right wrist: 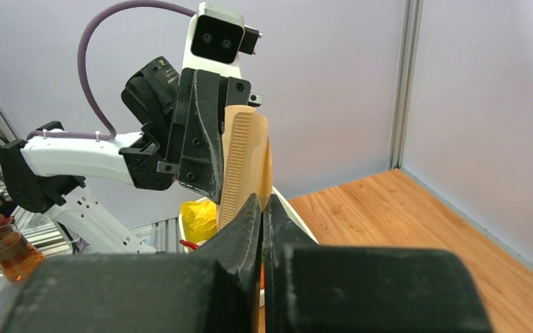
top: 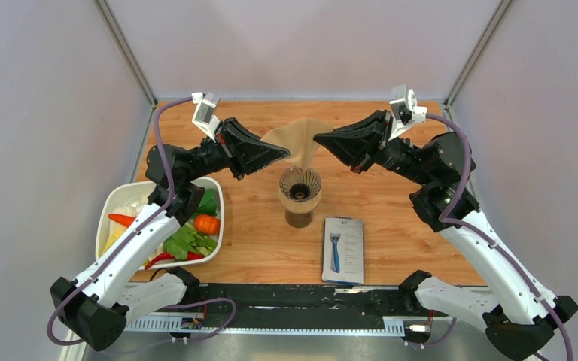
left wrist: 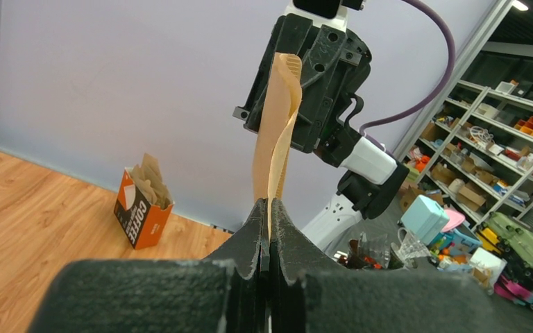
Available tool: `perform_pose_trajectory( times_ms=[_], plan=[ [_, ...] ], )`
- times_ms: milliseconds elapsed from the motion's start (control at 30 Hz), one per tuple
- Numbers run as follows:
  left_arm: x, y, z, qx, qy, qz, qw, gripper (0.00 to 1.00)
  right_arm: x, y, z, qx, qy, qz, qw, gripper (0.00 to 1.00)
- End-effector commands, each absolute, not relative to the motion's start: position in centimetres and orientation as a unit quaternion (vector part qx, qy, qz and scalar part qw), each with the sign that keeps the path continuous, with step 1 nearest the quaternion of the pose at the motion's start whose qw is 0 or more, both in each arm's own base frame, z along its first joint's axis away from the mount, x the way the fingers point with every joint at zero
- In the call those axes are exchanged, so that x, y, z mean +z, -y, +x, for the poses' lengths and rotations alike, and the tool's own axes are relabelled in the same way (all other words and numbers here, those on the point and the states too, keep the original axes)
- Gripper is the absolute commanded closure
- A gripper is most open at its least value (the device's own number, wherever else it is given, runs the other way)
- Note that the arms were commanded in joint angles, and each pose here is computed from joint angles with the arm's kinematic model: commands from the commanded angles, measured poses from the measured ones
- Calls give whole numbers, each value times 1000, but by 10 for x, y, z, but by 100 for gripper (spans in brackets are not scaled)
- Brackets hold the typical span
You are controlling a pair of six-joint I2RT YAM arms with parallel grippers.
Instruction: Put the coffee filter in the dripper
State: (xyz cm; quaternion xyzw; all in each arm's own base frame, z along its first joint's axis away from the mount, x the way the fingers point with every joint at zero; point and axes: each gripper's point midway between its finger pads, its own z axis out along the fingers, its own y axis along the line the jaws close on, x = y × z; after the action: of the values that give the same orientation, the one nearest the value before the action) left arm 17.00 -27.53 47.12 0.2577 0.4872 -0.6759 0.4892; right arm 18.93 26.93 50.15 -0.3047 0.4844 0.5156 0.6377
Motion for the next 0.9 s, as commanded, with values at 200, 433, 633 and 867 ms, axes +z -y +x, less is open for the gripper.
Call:
perform_pose_trajectory(
  times_ms=[200,433,633,867],
  plan=[
    [478,271,165,-674,-470,271,502,100,523,-252,174,506,-450,-321,662,98],
    [468,275,162,-675,-475,290,485,100,529,-252,171,508,-442,-328,662,53],
    [463,277,158,-680,-476,299,471,100,529,-257,174,513,-444,-333,655,45],
    [464,274,159,-682,-472,293,475,100,535,-251,173,508,-439,-332,663,93]
  ],
)
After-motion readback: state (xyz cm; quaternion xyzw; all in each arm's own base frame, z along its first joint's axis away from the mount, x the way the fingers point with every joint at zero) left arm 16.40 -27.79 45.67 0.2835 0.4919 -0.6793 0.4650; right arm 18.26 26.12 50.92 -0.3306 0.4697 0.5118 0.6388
